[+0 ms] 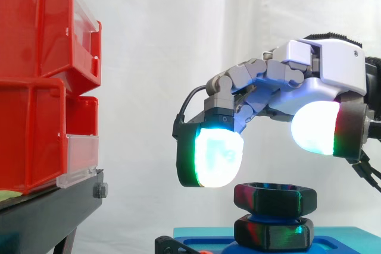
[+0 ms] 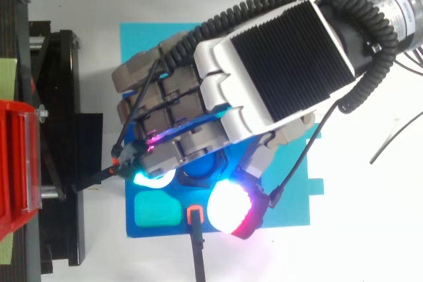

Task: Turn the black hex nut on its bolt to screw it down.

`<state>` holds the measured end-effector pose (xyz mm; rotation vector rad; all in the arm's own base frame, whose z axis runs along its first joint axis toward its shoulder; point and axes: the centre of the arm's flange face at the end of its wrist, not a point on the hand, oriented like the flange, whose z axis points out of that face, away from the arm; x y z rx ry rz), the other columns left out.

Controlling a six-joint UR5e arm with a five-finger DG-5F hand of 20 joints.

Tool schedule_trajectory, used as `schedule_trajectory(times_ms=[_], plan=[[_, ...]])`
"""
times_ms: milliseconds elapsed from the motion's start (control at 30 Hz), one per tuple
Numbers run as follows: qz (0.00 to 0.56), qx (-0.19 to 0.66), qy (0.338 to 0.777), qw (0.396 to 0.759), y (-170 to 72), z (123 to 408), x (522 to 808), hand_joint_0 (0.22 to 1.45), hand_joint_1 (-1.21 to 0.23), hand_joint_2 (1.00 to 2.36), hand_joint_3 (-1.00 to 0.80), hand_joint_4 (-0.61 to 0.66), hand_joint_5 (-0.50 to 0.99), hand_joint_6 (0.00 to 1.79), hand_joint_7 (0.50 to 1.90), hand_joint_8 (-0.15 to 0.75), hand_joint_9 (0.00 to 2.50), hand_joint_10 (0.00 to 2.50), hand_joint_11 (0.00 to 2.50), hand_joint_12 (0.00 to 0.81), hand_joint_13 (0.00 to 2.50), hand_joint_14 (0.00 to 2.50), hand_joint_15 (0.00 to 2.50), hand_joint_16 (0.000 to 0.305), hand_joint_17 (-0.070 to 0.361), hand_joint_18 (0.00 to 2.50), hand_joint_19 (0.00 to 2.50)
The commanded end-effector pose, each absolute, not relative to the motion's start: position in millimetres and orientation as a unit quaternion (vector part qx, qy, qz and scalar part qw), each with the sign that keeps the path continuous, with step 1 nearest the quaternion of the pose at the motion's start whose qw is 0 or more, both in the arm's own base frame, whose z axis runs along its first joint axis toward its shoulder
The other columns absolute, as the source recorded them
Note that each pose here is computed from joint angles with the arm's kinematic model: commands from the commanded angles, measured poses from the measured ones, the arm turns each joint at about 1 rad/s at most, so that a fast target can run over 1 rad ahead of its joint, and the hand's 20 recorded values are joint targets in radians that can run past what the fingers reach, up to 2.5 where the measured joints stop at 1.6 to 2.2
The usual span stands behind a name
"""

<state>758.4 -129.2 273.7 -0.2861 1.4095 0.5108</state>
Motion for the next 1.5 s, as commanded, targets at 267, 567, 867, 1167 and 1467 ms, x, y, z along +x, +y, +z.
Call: schedule_trajectory(times_ms=[267, 567, 867, 1167, 1467], plan=[[0.234, -0.137, 0.64, 0.719, -152.2, 272.5, 750.6, 0.47, -0.35, 1.0, -0.5, 0.08, -0.14, 0.7, 0.96, 0.189, 0.82, 0.01, 0.35, 0.251, 0.69, 0.02, 0.34, 0.031, 0.069, 0.43, 0.32], [0.237, -0.141, 0.631, 0.726, -145.6, 276.1, 753.9, 0.47, -0.34, 1.0, -0.5, 0.11, -0.1, 0.53, 1.19, 0.186, 0.81, 0.01, 0.35, 0.251, 0.68, 0.01, 0.34, 0.031, 0.069, 0.42, 0.32], [0.254, -0.14, 0.617, 0.731, -130.0, 274.2, 762.1, 0.47, -0.34, 1.0, -0.5, 0.12, -0.1, 0.5, 1.18, 0.183, 0.81, 0.01, 0.36, 0.252, 0.68, 0.01, 0.34, 0.031, 0.07, 0.43, 0.32], [0.254, -0.131, 0.632, 0.72, -119.0, 255.0, 758.7, 0.47, -0.34, 1.0, -0.5, 0.13, -0.1, 0.5, 1.14, 0.184, 0.81, 0.01, 0.36, 0.252, 0.68, 0.01, 0.35, 0.032, 0.071, 0.43, 0.32], [0.249, -0.126, 0.612, 0.74, -112.4, 240.2, 757.9, 0.47, -0.34, 1.0, -0.5, 0.12, -0.1, 0.5, 1.13, 0.185, 0.81, 0.01, 0.36, 0.252, 0.68, 0.01, 0.34, 0.031, 0.07, 0.42, 0.32]])
